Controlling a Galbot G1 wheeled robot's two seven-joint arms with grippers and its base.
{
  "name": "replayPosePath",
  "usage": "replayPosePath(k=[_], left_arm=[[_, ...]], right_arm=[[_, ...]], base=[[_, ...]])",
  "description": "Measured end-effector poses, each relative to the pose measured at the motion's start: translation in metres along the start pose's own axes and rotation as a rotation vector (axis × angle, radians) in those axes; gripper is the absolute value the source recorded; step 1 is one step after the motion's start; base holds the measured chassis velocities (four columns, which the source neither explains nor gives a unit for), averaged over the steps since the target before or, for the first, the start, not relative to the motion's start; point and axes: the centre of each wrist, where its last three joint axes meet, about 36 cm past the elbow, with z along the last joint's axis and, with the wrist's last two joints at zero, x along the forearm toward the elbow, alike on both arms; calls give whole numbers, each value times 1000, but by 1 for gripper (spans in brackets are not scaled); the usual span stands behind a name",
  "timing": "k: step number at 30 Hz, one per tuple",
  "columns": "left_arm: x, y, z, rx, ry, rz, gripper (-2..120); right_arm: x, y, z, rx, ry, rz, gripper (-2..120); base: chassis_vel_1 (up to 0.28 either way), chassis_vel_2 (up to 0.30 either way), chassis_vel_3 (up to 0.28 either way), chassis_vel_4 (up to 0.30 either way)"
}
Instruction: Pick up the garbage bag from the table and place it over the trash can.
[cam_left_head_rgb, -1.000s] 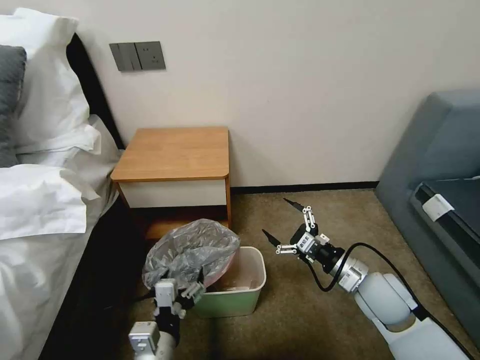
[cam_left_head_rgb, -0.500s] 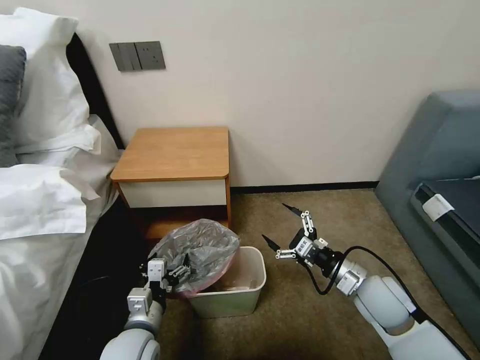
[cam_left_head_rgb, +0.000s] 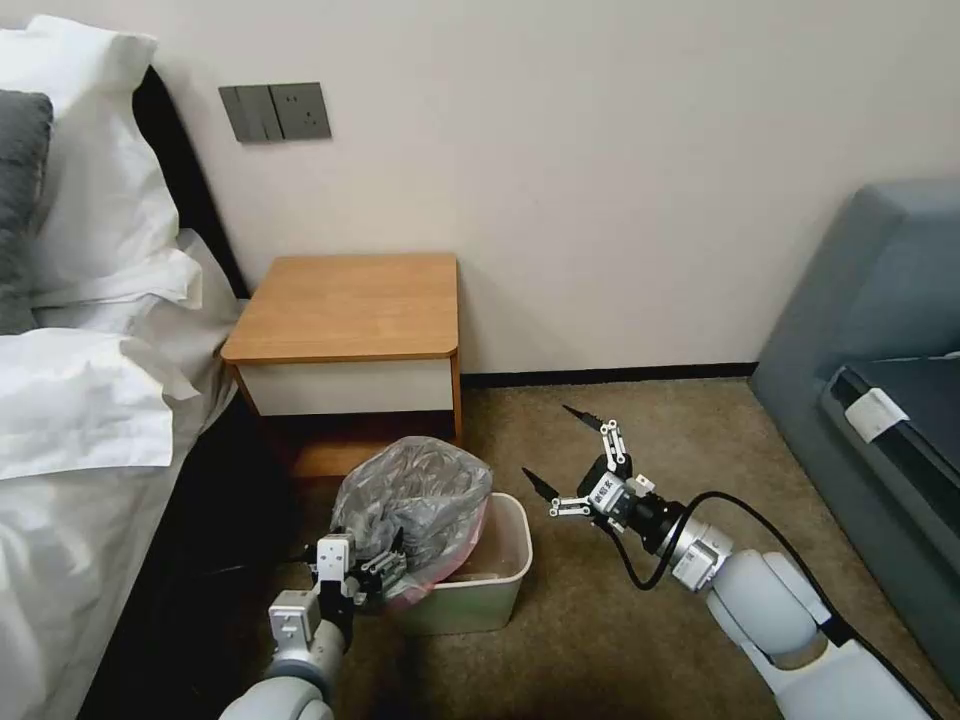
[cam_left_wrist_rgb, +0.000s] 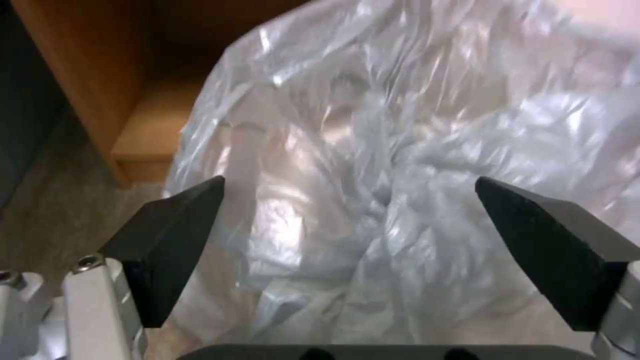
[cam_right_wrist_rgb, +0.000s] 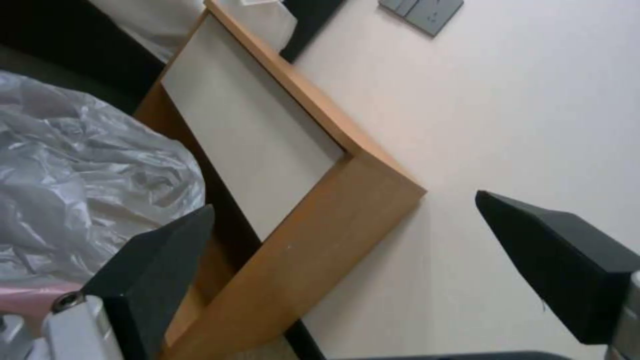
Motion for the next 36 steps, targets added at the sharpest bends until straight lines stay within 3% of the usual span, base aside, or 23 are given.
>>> replayPosePath(k=[8,11,16,20,30,33,36], left_arm=[[17,-6,-24,66,-59,0,95],[12,-2,-32,72,-80,-32,95],[0,4,-25,64,-43,-60,95],[-18,13,-17,100,64,-46,93],[-28,13,-14,110,73,-103,91],[-28,14,-13,110,81,-104,87],[-29,11,-6,115,120,-70,75]], right_arm=[[-3,3,1,-6,-5,4,100],[-4,4,1,-8,-5,2,100],[-3,5,2,-8,-4,1,100],[0,6,3,-6,6,-5,100],[3,9,7,-2,18,-11,100],[2,9,8,-2,18,-11,100],[1,11,10,-4,13,-11,100]], base=[[0,0,0,0],[0,0,0,0],[0,0,0,0],[0,0,0,0],[0,0,0,0],[0,0,0,0],[0,0,0,0]])
